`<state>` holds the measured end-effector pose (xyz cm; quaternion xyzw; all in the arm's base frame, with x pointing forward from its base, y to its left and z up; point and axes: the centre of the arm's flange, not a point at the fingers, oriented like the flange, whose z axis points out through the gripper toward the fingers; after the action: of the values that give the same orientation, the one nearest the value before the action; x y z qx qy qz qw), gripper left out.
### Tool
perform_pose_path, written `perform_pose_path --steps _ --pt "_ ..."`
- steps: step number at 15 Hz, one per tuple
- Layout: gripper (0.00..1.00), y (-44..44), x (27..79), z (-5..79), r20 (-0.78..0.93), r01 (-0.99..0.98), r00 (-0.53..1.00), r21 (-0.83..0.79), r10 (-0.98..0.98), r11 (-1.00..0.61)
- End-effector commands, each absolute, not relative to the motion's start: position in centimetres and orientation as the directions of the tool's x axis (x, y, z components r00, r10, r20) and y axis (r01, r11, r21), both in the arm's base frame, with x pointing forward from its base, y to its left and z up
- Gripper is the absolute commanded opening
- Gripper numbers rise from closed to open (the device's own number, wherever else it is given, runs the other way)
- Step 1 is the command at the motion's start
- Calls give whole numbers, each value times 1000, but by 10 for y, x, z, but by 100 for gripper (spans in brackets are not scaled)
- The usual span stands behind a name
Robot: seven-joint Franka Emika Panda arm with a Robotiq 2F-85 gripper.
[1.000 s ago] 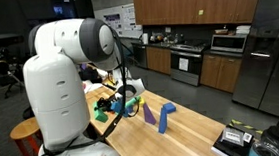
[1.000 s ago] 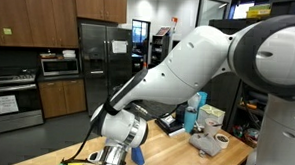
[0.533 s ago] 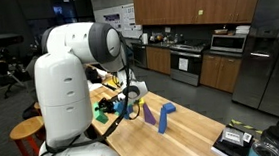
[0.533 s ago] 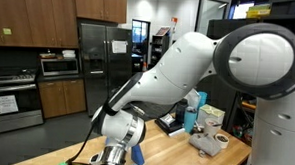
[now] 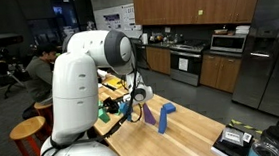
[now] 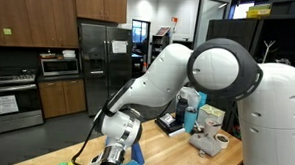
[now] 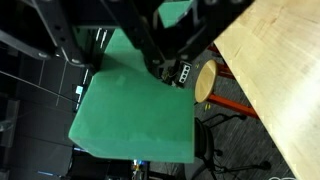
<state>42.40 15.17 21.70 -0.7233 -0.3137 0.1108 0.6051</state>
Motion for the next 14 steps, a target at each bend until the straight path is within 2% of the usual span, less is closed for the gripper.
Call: perform_pose_path --steps 1,14 --pt "19 146 439 216 216 300 778 -953 590 -48" --pt "19 140 454 189 182 253 798 -966 575 -45"
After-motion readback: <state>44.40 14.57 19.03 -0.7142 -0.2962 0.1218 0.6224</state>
